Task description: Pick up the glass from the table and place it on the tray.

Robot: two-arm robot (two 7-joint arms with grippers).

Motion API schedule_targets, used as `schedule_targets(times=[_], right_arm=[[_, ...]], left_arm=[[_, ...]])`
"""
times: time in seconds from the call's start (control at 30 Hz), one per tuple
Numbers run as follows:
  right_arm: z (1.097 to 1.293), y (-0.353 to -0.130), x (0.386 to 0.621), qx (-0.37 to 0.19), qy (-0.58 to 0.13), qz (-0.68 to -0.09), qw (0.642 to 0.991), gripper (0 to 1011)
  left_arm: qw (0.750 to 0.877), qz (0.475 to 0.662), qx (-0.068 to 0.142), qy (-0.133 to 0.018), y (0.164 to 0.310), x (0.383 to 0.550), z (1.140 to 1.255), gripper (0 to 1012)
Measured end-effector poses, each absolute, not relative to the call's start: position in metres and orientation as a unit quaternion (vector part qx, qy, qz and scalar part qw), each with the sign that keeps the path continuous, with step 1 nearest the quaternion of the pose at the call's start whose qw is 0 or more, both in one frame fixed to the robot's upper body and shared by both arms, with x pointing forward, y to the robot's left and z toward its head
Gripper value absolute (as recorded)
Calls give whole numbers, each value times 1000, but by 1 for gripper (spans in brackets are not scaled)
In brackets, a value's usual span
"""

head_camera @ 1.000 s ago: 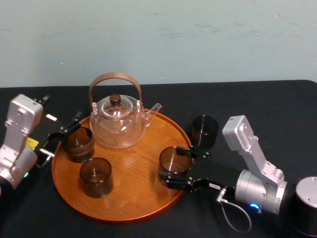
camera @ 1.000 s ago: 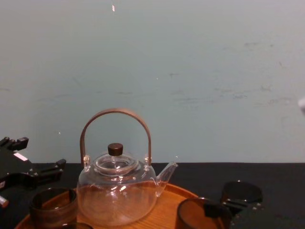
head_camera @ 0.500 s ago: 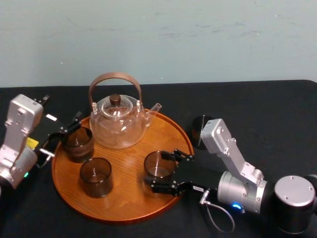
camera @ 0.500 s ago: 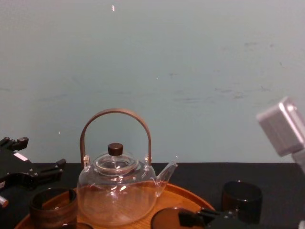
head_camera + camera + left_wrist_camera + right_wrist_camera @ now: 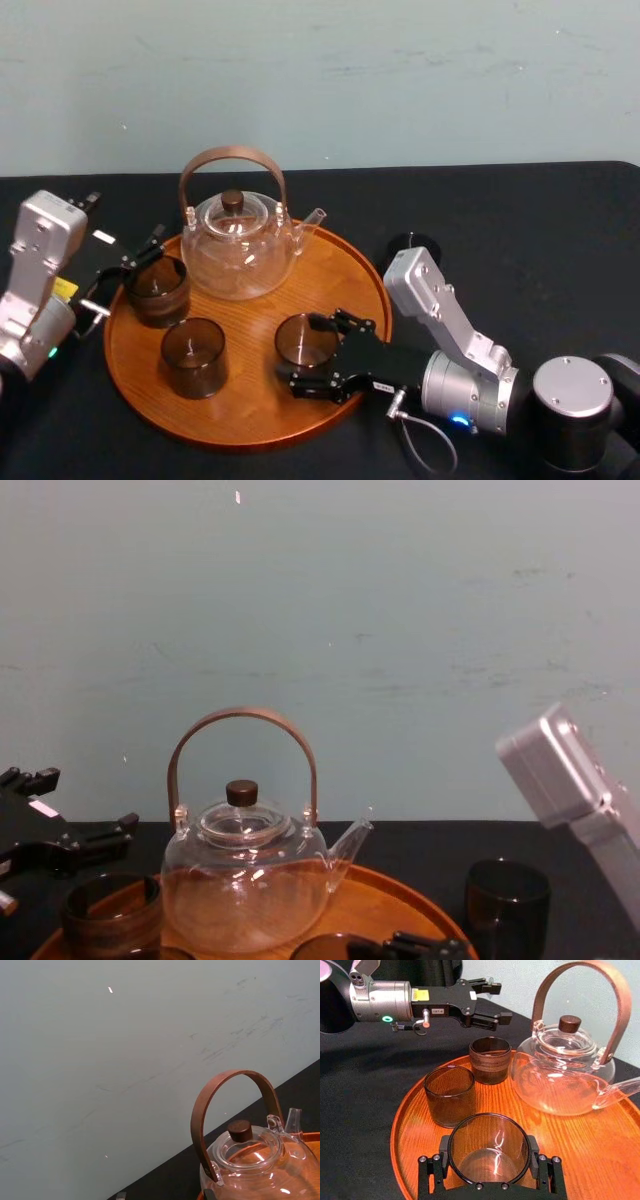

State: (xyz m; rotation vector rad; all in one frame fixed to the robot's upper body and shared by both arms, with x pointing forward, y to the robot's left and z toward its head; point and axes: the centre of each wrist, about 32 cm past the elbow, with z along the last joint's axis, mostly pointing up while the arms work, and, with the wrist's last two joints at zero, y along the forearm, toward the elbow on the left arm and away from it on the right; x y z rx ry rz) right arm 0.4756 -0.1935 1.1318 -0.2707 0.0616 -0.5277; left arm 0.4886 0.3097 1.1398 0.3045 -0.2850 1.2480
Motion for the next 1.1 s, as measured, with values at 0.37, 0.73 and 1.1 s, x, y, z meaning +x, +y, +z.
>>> schedule_targets(times=[0.37,0.73,1.1], right_arm=[[1128,-192,477,-135,46,-255,956,904],[1127,-191,476,-138,48,-254,956,905],[1127,-191,476,-138,48,-254,956,905]], left_arm=[[791,580,142,-132,310,489,1140,1002],[791,580,141,-132,310,489,1140,1001],[791,580,142,-132,310,489,1140,1001]])
